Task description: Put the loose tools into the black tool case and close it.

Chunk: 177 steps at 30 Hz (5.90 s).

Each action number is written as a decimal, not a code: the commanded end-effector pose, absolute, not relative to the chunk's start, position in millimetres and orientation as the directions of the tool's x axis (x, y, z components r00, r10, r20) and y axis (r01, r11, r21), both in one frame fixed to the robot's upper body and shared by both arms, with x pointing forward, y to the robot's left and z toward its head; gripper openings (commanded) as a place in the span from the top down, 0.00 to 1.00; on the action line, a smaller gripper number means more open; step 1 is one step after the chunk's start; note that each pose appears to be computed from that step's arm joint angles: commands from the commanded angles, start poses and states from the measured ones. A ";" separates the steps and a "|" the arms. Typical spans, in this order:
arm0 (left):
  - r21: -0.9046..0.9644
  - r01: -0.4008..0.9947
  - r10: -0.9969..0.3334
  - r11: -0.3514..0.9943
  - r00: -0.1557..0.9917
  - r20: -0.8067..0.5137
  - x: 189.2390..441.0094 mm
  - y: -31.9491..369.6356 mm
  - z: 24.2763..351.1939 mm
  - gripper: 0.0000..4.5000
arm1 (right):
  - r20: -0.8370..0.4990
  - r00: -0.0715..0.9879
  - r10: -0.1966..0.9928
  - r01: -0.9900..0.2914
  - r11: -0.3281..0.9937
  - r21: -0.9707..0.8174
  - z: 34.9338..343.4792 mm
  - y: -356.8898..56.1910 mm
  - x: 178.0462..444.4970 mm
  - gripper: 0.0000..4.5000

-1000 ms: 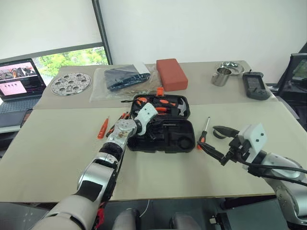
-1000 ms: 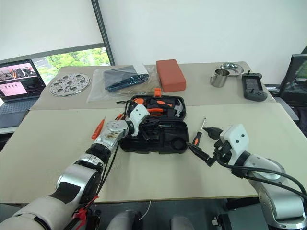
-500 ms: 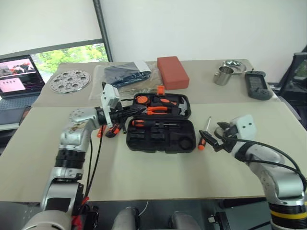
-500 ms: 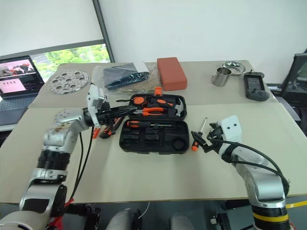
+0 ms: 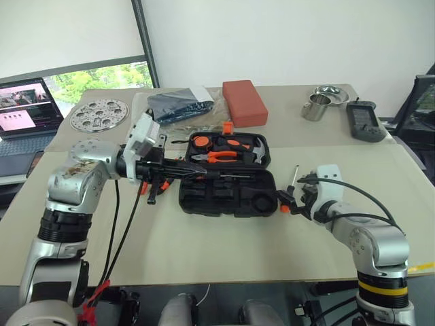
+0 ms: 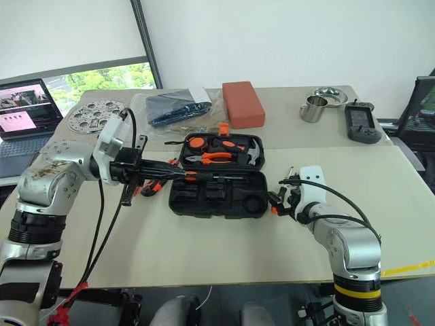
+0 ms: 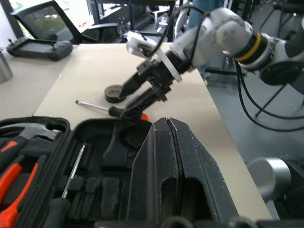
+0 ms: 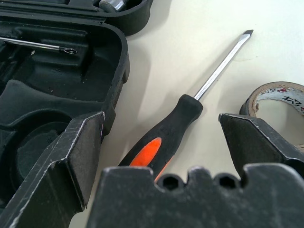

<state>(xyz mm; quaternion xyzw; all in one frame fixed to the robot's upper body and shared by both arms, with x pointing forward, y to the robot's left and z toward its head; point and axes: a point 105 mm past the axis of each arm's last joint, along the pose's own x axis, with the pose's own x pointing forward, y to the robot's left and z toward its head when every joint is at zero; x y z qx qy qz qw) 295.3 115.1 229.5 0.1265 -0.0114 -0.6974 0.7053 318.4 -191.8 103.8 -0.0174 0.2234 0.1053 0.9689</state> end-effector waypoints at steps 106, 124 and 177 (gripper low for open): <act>0.226 0.945 -0.887 0.239 0.307 -0.346 280.2 182.4 226.9 0.00 | -0.356 0.365 0.860 -0.890 0.210 -0.405 190.3 -135.3 381.0 0.07; 0.224 0.945 -0.880 0.238 0.308 -0.361 282.2 183.6 223.8 0.00 | -0.342 0.330 0.880 -0.915 0.211 -0.343 146.4 -94.0 378.7 0.99; 0.266 0.657 -0.621 0.705 0.754 -0.215 311.3 222.1 190.8 0.00 | -0.124 0.313 0.941 -0.918 0.267 -0.293 197.2 -82.5 362.9 0.53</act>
